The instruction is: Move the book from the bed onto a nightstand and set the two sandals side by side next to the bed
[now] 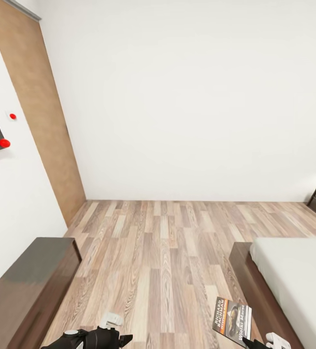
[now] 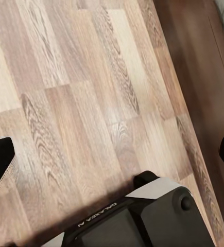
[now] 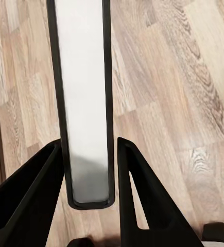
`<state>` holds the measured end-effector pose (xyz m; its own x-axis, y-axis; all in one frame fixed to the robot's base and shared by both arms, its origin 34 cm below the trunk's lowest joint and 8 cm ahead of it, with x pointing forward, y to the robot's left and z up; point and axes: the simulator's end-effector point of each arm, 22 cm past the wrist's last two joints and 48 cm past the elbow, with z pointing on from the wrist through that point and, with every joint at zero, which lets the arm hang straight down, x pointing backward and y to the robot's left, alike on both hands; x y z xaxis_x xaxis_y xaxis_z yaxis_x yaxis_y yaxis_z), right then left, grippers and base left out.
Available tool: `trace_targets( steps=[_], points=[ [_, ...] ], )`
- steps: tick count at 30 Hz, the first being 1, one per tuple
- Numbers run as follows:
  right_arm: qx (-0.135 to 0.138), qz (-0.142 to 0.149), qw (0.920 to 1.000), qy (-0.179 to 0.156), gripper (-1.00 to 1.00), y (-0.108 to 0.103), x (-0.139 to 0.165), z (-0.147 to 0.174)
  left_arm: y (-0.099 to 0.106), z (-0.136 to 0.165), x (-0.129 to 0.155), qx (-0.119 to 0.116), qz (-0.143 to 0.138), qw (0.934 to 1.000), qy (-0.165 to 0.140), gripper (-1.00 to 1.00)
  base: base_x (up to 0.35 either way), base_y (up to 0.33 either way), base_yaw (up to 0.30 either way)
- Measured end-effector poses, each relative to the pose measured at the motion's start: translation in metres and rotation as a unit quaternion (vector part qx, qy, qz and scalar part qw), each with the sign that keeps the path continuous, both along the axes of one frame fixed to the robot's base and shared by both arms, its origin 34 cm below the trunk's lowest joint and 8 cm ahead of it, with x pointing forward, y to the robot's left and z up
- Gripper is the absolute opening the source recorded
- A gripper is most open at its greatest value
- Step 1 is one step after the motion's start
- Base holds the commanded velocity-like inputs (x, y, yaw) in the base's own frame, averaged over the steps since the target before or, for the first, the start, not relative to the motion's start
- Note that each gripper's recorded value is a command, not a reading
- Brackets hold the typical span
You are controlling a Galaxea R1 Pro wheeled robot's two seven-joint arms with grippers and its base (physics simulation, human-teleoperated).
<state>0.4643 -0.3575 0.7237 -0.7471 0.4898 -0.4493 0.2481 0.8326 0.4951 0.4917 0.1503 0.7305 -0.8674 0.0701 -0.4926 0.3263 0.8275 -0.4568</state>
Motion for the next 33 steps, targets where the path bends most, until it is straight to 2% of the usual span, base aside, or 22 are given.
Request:
trace_targets(
  steps=[31,33],
  points=[
    [-0.001,0.000,1.0000,0.001,-1.00,-0.0004,-0.0001,-0.0002,-0.0047,0.0005,-0.0004,-0.003,-0.001,1.0000,0.000,1.00,0.272,0.000,0.000],
    [-0.001,-0.001,1.0000,0.001,-1.00,-0.0004,-0.0001,-0.0002,-0.0055,-0.0026,-0.0065,-0.003,-0.001,1.0000,0.008,1.00,0.272,0.000,0.000]
  ],
)
